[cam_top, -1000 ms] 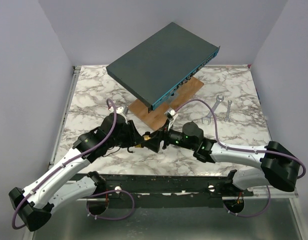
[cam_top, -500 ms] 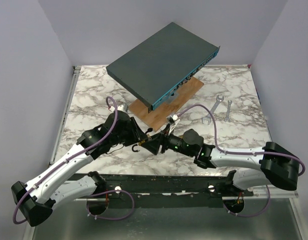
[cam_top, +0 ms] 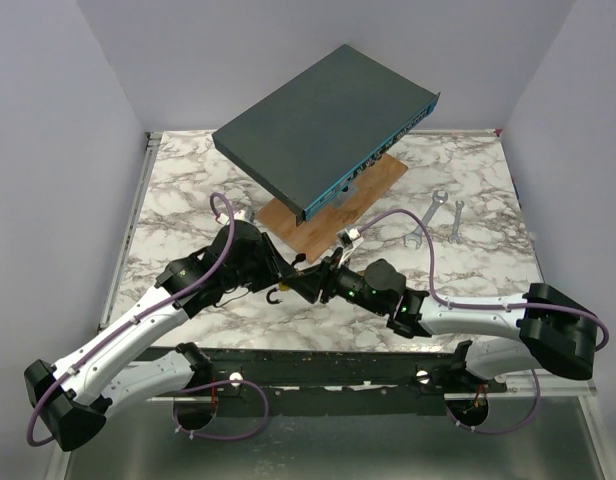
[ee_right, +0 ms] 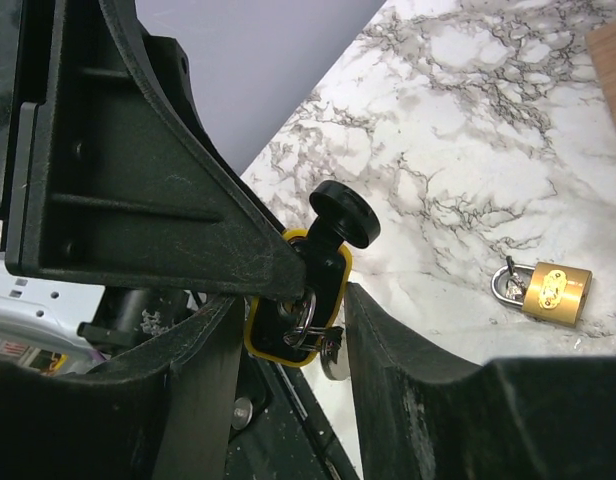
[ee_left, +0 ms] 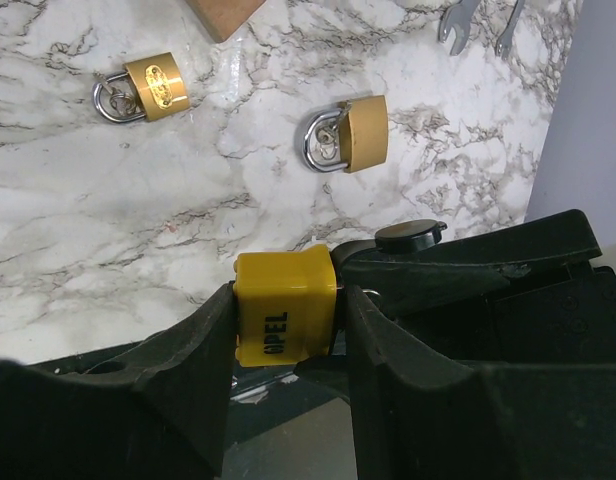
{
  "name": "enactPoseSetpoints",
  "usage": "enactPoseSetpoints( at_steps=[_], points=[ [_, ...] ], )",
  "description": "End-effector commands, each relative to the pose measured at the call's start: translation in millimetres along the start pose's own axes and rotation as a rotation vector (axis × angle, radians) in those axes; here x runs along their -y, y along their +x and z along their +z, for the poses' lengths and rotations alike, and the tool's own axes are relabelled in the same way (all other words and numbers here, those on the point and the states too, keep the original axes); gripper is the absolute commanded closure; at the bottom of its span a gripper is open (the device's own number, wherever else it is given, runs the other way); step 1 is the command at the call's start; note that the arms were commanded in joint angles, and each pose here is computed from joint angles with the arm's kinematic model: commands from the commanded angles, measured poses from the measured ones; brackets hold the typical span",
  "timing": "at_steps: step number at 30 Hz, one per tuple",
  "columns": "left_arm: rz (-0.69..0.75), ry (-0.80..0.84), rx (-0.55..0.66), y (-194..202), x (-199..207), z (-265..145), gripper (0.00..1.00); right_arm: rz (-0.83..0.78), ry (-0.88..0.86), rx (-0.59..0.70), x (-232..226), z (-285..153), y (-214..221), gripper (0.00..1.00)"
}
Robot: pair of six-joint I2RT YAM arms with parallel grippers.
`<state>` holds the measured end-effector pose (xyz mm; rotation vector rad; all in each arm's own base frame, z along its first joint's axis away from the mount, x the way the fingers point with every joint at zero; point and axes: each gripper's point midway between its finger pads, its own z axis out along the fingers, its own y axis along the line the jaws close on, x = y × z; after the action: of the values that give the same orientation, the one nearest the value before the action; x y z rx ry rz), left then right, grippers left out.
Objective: Lock with the key
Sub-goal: Pick up the lock from the center of the board.
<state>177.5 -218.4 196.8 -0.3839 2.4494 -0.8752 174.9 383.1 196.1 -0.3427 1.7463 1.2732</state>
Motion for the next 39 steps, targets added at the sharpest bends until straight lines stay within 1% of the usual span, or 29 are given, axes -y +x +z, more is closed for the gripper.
enactPoseSetpoints(
  at_steps=[1, 6, 8, 11, 14, 15, 17, 18, 19, 20, 22, 23, 26, 28, 30, 32, 35, 39],
  points=[
    [-0.022, 0.079, 0.017, -6, 24, -9, 1.0, 0.017, -0.003, 0.038, -6, 7, -6, 0.54],
    [-0.022, 0.081, 0.006, -3, 27, -8, 1.0, 0.026, 0.02, 0.024, -3, 10, -1, 0.5],
    [-0.023, 0.083, 0.0, -1, 28, -9, 1.0, 0.028, 0.021, 0.026, -3, 10, -1, 0.47],
    [-0.022, 0.083, -0.002, 0, 27, -8, 1.0, 0.031, 0.034, 0.035, -2, 9, -3, 0.48],
    [-0.02, 0.079, -0.007, 2, 25, -8, 1.0, 0.036, 0.043, 0.057, -1, 6, -8, 0.53],
    [-0.019, 0.081, -0.007, 3, 25, -9, 1.0, 0.038, 0.045, 0.063, -2, 5, -10, 0.57],
    [-0.014, 0.083, -0.009, 4, 24, -9, 1.0, 0.039, 0.045, 0.068, -3, 5, -13, 0.75],
    [-0.007, 0.086, -0.007, 4, 25, -10, 1.0, 0.041, 0.046, 0.067, -3, 4, -13, 0.87],
    [-0.001, 0.088, -0.008, 4, 25, -10, 1.0, 0.044, 0.045, 0.066, -4, 4, -14, 0.95],
    [0.01, 0.1, -0.027, 8, 26, -12, 1.0, 0.047, 0.044, 0.066, -5, 4, -15, 0.99],
    [0.032, 0.115, -0.032, 9, 28, -15, 1.0, 0.057, 0.035, 0.07, -8, 2, -17, 0.99],
    [0.041, 0.121, -0.03, 9, 28, -17, 0.97, 0.062, 0.031, 0.073, -9, 1, -19, 0.99],
    [0.078, 0.147, -0.018, 8, 30, -25, 0.71, 0.072, 0.023, 0.079, -14, -4, -25, 0.99],
    [0.102, 0.162, -0.007, 6, 32, -30, 0.56, 0.075, 0.015, 0.087, -18, -8, -30, 0.99],
    [0.137, 0.18, -0.002, 5, 34, -36, 0.46, 0.081, 0.014, 0.094, -20, -13, -35, 0.99],
    [0.184, 0.202, 0.006, 3, 38, -44, 0.39, 0.083, 0.018, 0.091, -23, -18, -39, 0.99],
    [0.285, 0.27, 0.04, -1, 46, -60, 0.32, 0.087, 0.023, 0.089, -24, -29, -43, 0.99],
    [0.452, 0.414, 0.092, -4, 64, -88, 0.31, 0.09, 0.021, 0.094, -30, -44, -54, 0.99]
  ],
)
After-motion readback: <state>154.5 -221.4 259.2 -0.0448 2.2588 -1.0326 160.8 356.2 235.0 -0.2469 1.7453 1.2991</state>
